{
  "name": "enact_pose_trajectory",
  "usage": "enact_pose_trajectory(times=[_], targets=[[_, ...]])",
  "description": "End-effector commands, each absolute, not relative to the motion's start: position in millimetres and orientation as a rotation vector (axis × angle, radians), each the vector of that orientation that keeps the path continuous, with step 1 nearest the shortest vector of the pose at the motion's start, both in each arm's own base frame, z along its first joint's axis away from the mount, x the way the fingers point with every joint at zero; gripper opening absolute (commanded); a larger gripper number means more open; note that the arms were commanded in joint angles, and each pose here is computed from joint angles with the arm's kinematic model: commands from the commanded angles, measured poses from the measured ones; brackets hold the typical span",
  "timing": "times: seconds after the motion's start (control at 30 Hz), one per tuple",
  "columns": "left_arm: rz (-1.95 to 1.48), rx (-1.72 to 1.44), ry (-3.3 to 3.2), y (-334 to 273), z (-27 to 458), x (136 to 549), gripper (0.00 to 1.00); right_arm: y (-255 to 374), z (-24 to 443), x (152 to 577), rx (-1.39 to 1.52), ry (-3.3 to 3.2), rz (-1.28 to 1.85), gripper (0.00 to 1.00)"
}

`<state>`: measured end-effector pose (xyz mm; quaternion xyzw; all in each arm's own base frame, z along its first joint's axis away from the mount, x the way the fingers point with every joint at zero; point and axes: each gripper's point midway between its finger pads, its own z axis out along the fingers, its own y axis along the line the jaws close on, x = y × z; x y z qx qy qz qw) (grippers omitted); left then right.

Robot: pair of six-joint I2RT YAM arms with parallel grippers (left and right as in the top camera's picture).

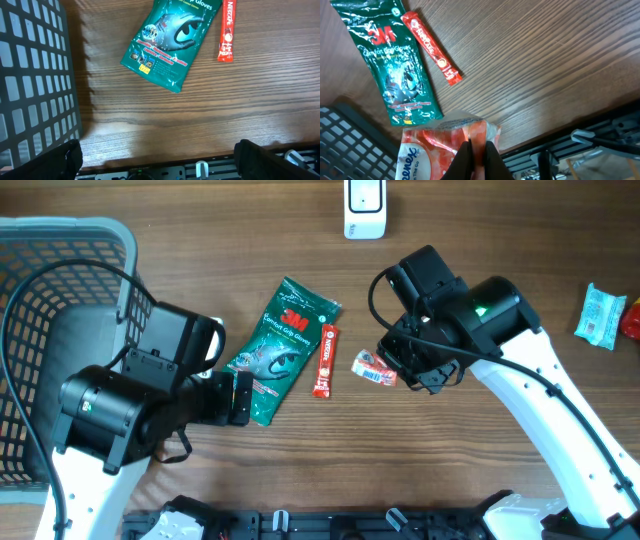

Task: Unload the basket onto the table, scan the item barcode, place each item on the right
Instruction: 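Lift the red packet and hold it at the scanner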

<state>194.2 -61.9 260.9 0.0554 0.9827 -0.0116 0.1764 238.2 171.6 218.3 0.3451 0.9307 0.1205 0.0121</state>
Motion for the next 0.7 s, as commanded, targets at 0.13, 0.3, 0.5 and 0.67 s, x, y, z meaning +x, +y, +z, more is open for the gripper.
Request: enact_pose_trajectory(times=[0.13,0.3,0.5,0.67], targets=[[-0.051,0.139,2.773,-62.5,263.6,194.0,1.00,174.6,221.9,241.0,1.109,2.866,0.414,0.04],[-0.051,0.139,2.773,-62.5,263.6,194.0,1.00,178.2,223.7,247.4,1.047,2.858,0.445,0.04],[-0.051,0.139,2.773,-62.5,263.6,194.0,1.00,175.1,223.6,250.7,1.020,2.844,0.423,0.04],[-0.051,0.139,2.773,-62.5,263.6,194.0,1.00,175.3,223.9,252.2,1.019,2.837,0.425,0.04]])
